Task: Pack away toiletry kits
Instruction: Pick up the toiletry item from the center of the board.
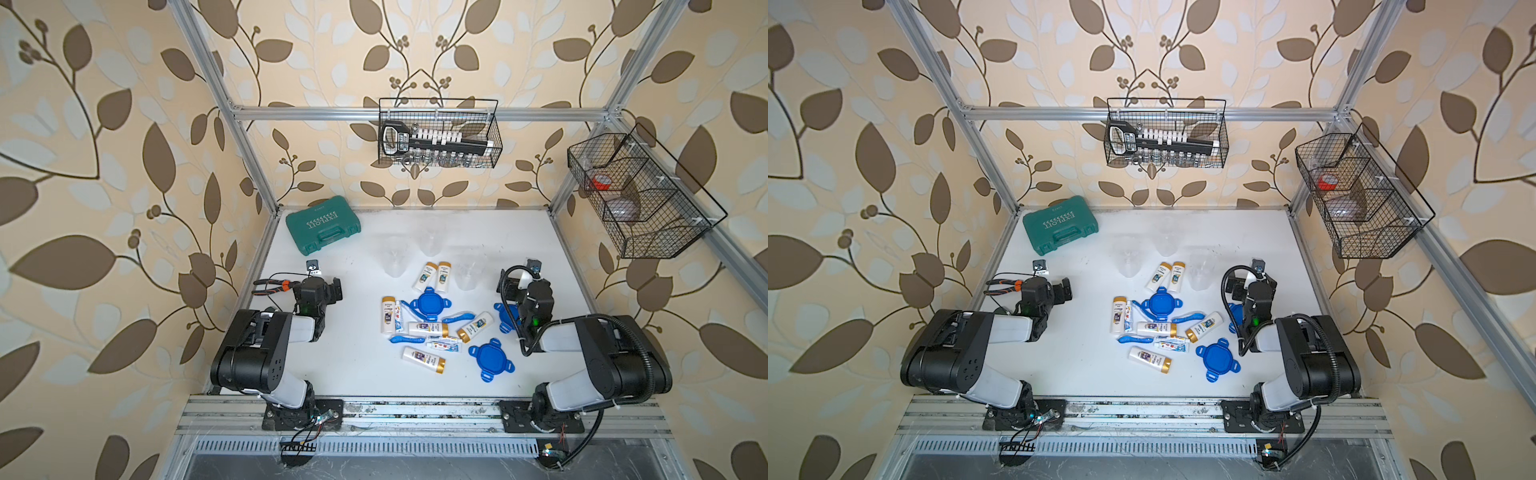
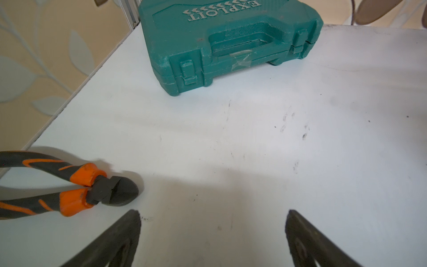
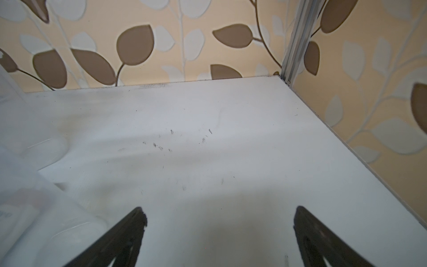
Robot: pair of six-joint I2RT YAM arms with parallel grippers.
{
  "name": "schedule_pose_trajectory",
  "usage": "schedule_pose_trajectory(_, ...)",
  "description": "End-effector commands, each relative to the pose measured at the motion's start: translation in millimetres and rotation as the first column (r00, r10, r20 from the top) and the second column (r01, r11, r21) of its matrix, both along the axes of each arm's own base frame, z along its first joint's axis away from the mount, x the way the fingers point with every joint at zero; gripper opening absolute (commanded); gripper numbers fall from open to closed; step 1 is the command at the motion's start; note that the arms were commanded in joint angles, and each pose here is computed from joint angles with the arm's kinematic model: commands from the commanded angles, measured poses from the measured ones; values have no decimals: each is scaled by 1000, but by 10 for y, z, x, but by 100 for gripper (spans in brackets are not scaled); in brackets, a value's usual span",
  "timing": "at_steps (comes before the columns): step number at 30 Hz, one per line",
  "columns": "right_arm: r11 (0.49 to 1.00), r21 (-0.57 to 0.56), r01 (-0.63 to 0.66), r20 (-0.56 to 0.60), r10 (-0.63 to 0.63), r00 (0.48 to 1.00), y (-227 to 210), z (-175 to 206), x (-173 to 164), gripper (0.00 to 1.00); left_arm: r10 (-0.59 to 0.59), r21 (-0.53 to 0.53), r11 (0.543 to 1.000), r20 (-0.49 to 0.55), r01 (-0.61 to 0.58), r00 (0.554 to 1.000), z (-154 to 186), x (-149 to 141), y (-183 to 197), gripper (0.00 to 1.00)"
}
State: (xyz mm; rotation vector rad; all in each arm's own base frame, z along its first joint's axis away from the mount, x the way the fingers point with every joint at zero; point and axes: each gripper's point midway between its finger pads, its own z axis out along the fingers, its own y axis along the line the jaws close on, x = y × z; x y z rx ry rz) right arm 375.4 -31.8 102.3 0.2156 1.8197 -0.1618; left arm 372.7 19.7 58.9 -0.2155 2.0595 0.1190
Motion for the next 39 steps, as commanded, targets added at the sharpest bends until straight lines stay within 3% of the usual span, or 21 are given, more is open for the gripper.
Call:
schedule_pose_trajectory(1,1000,13,6,20,-7,1000,-2,38,-8,100,-8,2,1000,63,8,998,189,78,-25,99)
schedule_pose_trajectory(14,1000,11,7,22,-7,1000,-4,46,-19,100,-6,2,1000,64,6,998,195,80,-22,99)
schedule_pose_trajectory(17,1000,7,13,53,-13,999,-6,132,-39,100,22,42,999,78,-26,997,306,101,-3,99)
schedule_pose_trajectory(20,1000,1,31,17,-31,999,-26,296,16,100,7,31,1000,-39,-6,999,586,112,-66,99)
schedule_pose_trajectory(24,991,47,125,-70,-122,990,-86,595,62,100,-25,-112,994,-140,10,990,1038,-84,-292,99)
schedule_pose_trajectory(27,972,148,185,-167,-160,973,-57,787,72,100,27,-217,971,-306,-97,952,1136,-413,-415,99)
schedule_pose_trajectory(29,969,193,154,-271,-98,958,117,876,60,100,-62,-269,961,-451,-69,891,1041,-656,-711,99)
schedule_pose_trajectory(31,974,192,119,-336,-48,940,329,994,-52,100,-160,-290,957,-464,21,871,1025,-849,-1050,99)
schedule_pose_trajectory(35,955,294,-28,-316,125,940,684,1268,-371,100,-293,-403,911,-497,82,817,870,-1192,-1518,95)
schedule_pose_trajectory(39,937,340,-80,-432,231,872,876,1110,-643,100,-335,-413,905,-550,100,765,703,-1302,-1737,96)
